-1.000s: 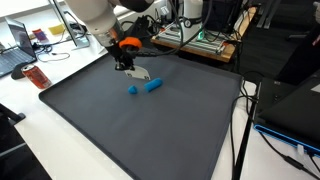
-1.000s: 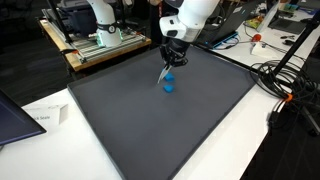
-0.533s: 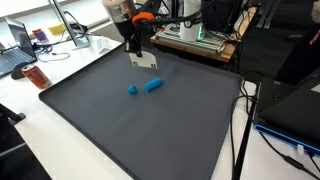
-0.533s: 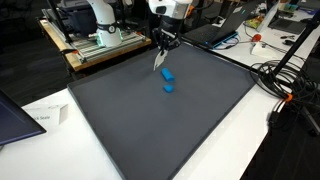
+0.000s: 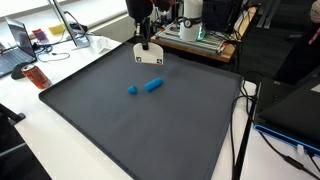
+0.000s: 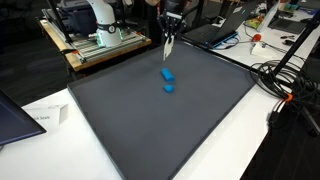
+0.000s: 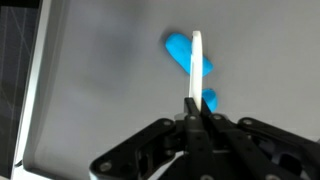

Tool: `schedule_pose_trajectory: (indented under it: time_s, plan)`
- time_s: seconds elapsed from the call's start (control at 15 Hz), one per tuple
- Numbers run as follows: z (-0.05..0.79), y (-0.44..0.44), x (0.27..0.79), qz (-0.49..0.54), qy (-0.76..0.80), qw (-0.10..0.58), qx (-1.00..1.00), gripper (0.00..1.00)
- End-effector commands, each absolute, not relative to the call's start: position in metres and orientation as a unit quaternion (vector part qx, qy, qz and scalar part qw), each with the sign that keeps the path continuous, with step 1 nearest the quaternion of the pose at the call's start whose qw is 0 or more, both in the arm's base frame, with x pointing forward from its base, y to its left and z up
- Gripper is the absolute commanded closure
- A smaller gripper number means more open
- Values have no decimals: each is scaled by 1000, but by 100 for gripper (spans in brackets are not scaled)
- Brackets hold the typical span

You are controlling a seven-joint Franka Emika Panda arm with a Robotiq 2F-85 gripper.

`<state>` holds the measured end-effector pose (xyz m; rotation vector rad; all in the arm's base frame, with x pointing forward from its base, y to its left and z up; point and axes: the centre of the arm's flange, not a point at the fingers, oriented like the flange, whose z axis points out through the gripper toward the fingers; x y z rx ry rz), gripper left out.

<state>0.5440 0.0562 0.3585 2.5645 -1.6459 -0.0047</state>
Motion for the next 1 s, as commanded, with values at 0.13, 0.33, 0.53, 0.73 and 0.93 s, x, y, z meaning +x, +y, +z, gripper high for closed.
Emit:
schedule_pose_trajectory:
  time_s: [0.13,0.33,0.53,0.73,0.93]
  plan:
    - [364,72,544,10,-517,36,855,96]
    - [362,70,544,8,-519,37,854,96]
    - [361,69,545,8,-519,38,854,99]
    - [351,70,554,8,-529,41,848,99]
    - [333,70,561,-3,-540,55,840,99]
